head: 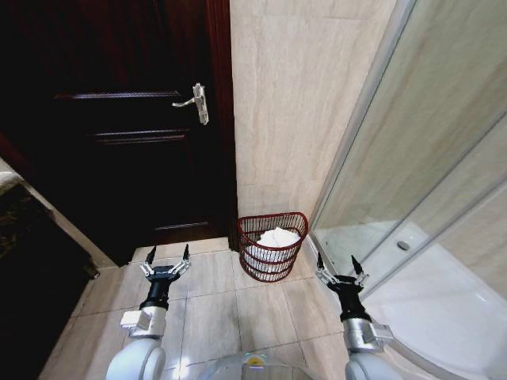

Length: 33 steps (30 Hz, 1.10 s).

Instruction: Discard the used towel into the hamper.

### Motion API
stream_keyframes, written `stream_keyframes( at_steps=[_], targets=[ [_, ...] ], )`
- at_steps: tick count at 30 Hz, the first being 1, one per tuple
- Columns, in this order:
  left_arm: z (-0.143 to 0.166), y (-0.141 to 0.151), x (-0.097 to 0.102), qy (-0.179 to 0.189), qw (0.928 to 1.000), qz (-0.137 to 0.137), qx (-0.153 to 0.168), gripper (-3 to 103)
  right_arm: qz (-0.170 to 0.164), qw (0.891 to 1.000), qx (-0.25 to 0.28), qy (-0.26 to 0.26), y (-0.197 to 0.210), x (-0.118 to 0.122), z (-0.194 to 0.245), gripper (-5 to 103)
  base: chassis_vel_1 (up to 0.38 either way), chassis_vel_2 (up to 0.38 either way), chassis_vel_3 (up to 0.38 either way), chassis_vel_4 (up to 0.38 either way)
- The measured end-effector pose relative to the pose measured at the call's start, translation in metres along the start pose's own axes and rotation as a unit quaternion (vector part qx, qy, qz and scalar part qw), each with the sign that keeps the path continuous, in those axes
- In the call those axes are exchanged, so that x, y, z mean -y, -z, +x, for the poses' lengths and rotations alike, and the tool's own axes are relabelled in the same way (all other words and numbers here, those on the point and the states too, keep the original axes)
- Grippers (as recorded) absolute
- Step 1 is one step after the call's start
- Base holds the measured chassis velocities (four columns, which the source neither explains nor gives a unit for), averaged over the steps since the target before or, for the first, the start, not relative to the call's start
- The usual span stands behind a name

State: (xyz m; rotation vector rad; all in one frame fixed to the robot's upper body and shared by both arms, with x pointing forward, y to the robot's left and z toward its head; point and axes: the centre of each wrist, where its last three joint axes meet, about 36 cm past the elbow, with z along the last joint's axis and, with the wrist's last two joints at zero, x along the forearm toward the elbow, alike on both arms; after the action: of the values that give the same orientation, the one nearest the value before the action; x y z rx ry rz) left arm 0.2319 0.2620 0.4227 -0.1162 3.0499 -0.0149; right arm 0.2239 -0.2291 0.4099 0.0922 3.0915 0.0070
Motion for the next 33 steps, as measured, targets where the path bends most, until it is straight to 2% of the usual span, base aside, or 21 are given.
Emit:
stream_keyframes(
  at_steps=[28,33],
  targets=[
    [-0.002,-0.003,0.0,0.008,1.0,0.002,0.004,100,-0.001,1.0,0.004,-0.003,-0.001,-0.009,0.004,100,-0.018,-0.019,-0.023,-0.022],
    [-0.005,-0.007,-0.002,0.013,0.9998,0.001,0.015,100,-0.004,1.0,0.007,-0.007,-0.003,-0.01,0.004,100,-0.074,-0.075,-0.082,-0.068]
  ],
)
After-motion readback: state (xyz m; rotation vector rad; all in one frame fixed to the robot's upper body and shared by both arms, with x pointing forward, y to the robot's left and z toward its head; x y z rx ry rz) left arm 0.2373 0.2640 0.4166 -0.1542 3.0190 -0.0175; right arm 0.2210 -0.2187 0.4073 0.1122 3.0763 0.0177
